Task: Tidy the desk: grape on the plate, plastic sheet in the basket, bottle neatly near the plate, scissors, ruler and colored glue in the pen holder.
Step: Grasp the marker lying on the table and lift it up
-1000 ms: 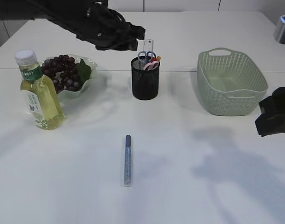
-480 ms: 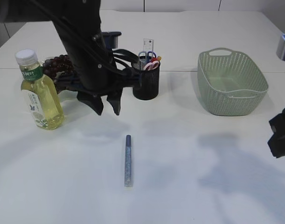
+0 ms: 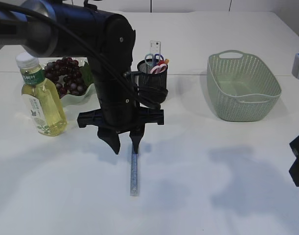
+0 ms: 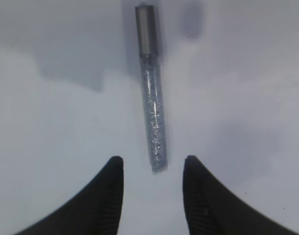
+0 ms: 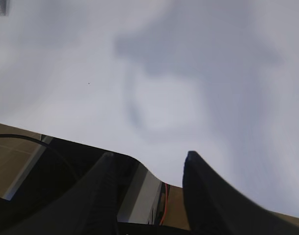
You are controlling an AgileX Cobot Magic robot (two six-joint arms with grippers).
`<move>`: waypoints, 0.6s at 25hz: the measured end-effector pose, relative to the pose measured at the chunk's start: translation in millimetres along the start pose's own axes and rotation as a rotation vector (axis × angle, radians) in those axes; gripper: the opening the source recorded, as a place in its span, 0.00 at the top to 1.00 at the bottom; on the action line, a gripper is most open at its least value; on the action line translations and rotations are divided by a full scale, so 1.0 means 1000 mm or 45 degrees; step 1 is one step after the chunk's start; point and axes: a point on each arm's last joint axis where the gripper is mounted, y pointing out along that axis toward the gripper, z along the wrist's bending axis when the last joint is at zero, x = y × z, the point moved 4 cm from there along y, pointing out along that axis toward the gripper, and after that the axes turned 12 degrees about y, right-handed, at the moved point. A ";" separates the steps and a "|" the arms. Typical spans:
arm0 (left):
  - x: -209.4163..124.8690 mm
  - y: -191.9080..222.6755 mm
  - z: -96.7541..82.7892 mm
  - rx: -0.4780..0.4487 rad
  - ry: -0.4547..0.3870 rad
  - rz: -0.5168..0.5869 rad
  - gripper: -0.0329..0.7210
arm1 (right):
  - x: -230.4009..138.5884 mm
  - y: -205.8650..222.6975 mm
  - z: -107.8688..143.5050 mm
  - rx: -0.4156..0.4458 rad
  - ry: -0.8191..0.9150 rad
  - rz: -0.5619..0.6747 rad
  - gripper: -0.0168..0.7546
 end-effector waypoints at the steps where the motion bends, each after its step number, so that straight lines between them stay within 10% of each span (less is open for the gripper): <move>1: 0.000 0.000 0.001 0.010 -0.010 -0.005 0.56 | 0.000 0.000 0.000 0.004 0.002 0.003 0.51; 15: 0.006 0.041 -0.002 0.014 -0.036 0.047 0.56 | 0.000 0.000 0.001 0.009 0.003 0.001 0.51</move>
